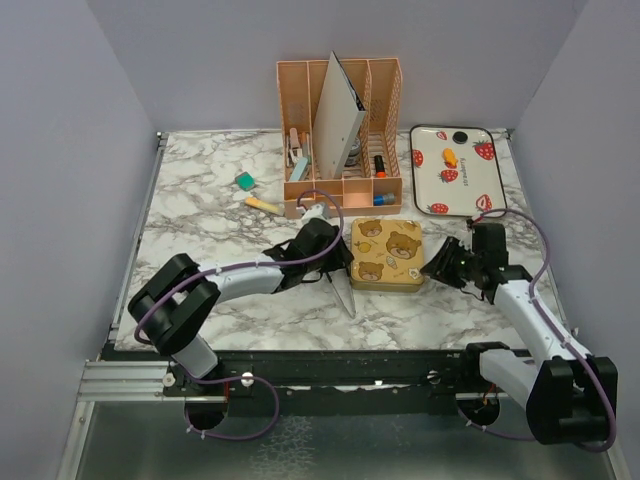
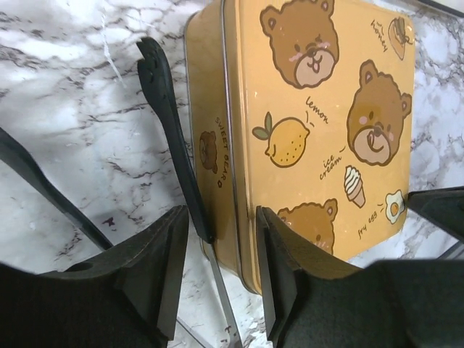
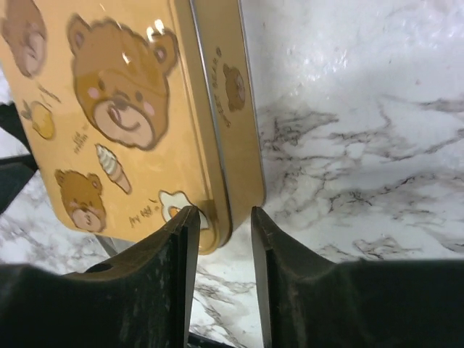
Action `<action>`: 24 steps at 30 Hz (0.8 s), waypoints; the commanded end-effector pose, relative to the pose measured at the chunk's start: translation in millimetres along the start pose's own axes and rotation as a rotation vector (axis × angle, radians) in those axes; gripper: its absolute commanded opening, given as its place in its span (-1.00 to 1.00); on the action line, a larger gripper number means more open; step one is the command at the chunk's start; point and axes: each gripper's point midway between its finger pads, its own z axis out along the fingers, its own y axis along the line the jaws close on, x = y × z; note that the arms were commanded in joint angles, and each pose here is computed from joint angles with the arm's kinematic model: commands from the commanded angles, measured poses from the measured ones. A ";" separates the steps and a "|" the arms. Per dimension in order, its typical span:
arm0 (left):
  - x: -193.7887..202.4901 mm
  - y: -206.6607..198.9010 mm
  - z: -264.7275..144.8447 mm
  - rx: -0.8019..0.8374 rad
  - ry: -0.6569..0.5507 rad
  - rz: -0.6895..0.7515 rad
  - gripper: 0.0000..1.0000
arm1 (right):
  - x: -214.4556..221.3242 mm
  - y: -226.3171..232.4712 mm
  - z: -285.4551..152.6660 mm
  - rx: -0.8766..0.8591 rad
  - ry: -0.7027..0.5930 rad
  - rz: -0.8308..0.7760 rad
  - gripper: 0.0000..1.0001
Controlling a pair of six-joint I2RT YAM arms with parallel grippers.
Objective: Pack the cookies
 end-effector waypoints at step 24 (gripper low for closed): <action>-98.4 -15.5 53.3 -0.144 -0.202 0.182 -0.06 | -128.8 31.9 67.2 0.012 -0.137 -0.079 -0.04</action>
